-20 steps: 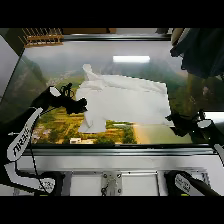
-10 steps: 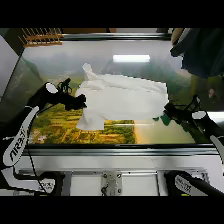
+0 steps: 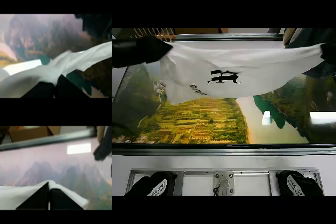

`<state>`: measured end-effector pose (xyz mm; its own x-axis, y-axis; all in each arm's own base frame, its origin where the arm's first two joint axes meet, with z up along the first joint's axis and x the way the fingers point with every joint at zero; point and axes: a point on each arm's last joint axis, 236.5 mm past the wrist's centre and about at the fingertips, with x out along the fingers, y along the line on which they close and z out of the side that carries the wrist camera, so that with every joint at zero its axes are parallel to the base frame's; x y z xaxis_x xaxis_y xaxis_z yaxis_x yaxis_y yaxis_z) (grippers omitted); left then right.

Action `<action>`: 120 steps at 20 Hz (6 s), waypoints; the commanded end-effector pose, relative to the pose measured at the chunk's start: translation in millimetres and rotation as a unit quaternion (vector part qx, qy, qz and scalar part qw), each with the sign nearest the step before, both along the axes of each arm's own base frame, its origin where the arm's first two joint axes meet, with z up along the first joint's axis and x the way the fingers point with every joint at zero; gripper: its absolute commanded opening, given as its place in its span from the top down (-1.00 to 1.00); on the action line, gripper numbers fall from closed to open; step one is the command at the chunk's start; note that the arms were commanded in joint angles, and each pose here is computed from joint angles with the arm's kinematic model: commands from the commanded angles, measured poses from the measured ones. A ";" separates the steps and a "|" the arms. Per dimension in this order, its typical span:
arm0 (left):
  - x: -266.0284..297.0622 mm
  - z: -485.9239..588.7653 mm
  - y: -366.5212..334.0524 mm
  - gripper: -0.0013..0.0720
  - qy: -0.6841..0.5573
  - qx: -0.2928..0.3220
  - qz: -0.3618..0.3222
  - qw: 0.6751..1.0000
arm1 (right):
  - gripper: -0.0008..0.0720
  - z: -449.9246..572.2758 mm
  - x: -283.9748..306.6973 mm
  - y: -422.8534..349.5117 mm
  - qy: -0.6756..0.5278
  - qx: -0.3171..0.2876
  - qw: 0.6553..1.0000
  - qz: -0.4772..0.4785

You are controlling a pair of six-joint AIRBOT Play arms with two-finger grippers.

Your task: Fold the clothes and pants, and hang the long-sleeved shirts on hangers.

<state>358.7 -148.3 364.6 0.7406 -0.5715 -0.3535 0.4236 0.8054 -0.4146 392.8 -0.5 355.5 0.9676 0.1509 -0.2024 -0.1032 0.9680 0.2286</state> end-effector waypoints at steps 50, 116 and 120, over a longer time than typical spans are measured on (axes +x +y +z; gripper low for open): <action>-9.3 -477.0 130.3 -0.72 0.513 0.025 0.134 0.847 | -0.82 -272.4 -36.0 35.4 0.366 0.081 0.926 0.054; -192.2 129.7 85.3 0.94 -0.255 0.048 0.205 0.944 | 0.96 85.2 -158.0 10.0 -0.095 -0.011 0.994 -0.056; -135.6 81.7 99.8 0.94 -0.162 0.017 0.208 0.964 | 0.96 47.2 -130.9 8.2 -0.015 0.007 0.999 -0.046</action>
<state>196.6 -54.4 471.3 0.9836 -0.1804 -0.0065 0.1753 0.9631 -0.2041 251.3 8.0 428.2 0.9965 0.0503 -0.0662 -0.0353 0.9768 0.2114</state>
